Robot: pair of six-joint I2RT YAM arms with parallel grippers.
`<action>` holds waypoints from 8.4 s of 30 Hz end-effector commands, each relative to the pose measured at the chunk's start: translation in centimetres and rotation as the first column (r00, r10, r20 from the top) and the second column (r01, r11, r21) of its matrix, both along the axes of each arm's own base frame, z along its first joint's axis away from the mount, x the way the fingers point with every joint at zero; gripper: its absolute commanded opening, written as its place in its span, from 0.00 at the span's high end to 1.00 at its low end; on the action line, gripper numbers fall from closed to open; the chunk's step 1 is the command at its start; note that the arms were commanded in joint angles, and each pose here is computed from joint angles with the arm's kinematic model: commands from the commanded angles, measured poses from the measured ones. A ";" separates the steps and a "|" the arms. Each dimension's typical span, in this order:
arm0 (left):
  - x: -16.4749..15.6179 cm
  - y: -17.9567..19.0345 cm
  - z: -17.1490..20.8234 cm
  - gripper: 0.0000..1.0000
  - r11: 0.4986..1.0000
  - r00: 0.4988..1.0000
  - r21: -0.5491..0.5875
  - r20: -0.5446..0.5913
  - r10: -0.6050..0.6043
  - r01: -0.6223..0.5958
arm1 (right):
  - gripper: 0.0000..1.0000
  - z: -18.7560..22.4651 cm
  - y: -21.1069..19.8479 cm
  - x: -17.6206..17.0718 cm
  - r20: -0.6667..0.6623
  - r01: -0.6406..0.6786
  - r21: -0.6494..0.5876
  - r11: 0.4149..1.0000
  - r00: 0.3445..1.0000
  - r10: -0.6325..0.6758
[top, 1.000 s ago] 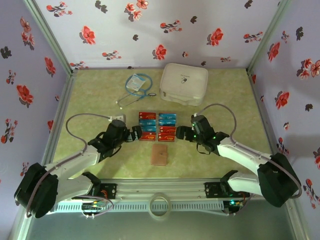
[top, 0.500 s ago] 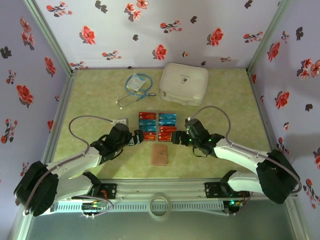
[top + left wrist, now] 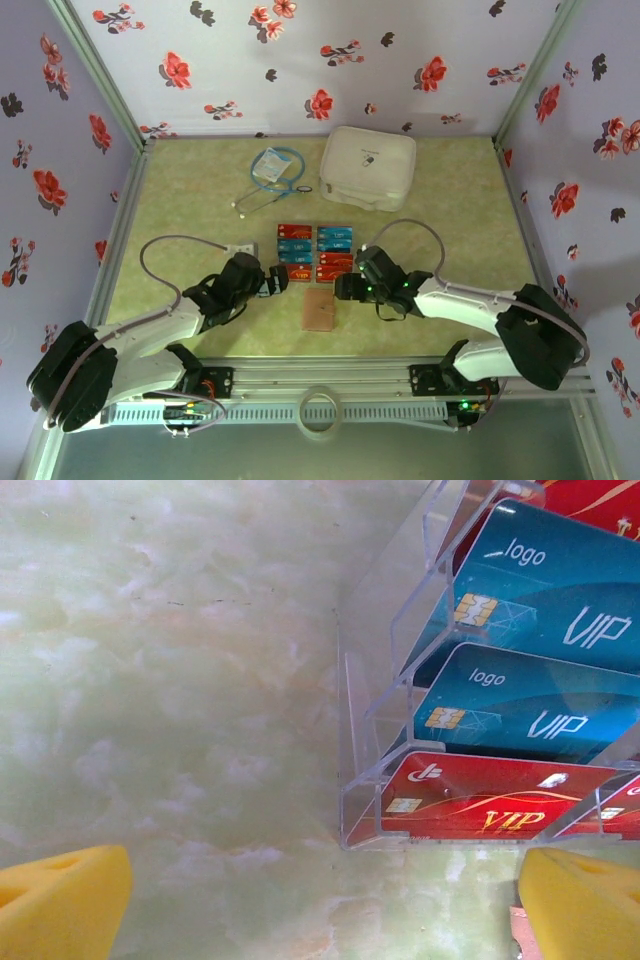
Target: Put the credit cards into the card holder
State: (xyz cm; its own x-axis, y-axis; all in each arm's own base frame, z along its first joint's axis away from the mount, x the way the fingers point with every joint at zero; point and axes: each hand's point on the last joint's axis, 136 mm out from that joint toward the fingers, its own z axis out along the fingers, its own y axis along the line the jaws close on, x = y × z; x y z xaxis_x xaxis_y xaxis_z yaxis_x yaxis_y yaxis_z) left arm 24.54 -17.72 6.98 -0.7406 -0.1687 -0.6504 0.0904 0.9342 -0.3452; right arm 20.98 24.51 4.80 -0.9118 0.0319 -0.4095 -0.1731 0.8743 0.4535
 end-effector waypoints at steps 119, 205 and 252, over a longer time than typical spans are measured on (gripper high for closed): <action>-1.3 -4.8 -1.6 0.00 0.997 0.997 0.010 -0.010 -0.081 0.082 | 0.85 -1.0 8.2 -7.3 -0.139 -0.150 0.226 0.963 0.973 0.184; 1.1 -3.4 7.2 0.00 0.964 0.995 -0.255 0.035 0.089 -0.077 | 1.00 12.0 7.6 -4.8 0.107 -0.215 0.335 0.918 0.976 0.190; -7.1 -10.6 -2.2 0.00 0.919 0.956 -0.392 -0.253 -0.146 0.037 | 0.60 -0.6 6.8 -6.2 -0.134 -0.122 0.281 0.952 0.977 0.165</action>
